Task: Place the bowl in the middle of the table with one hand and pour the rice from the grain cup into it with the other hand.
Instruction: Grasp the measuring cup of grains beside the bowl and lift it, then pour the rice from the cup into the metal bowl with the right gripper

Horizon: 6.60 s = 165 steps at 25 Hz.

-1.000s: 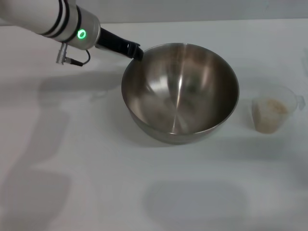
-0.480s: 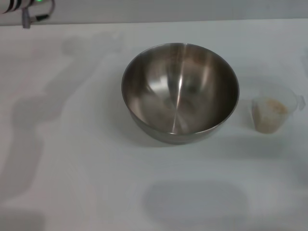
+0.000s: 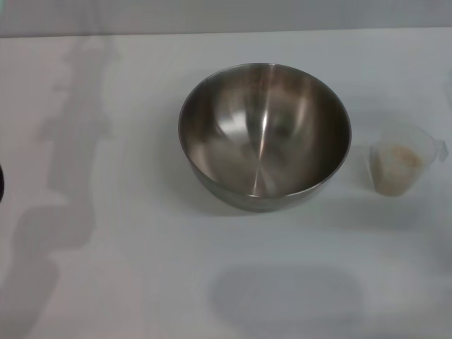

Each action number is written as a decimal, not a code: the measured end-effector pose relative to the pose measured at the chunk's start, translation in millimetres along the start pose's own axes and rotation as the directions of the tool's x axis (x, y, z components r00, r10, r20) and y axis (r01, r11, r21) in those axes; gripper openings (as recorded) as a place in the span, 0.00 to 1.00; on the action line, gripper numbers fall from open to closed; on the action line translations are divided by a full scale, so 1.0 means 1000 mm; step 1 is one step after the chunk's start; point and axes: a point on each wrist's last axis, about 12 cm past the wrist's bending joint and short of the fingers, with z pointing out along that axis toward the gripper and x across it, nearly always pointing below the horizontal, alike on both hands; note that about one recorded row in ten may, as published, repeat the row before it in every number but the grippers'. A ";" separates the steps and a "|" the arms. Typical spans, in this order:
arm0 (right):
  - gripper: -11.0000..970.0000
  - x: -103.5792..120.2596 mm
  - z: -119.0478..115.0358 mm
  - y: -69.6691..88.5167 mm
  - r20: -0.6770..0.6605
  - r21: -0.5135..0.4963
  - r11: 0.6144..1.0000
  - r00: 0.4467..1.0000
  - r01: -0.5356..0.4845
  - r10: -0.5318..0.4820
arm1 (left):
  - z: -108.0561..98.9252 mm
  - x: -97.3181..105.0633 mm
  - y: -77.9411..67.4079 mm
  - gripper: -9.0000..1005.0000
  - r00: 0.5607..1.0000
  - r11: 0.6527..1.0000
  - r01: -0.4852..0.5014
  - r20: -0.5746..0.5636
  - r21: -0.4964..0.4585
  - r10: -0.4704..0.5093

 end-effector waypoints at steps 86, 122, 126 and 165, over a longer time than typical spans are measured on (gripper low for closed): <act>0.71 0.034 -0.153 0.034 -0.486 -0.190 0.979 0.874 -0.066 -0.035 | -0.054 0.059 0.039 0.87 0.953 0.944 0.304 -0.042 0.131 -0.301; 0.48 0.046 -0.122 0.046 -0.499 -0.286 0.957 0.861 -0.058 -0.097 | -0.058 0.056 0.039 0.87 0.941 0.932 0.339 -0.030 0.127 -0.338; 0.38 0.047 -0.119 0.048 -0.499 -0.284 0.957 0.861 -0.058 -0.096 | -0.061 0.055 0.041 0.87 0.939 0.931 0.343 -0.020 0.124 -0.344; 0.02 -0.009 -0.016 0.083 0.272 -0.206 0.683 0.711 0.701 -0.648 | -0.064 0.051 0.045 0.87 0.918 0.911 0.395 -0.005 0.121 -0.397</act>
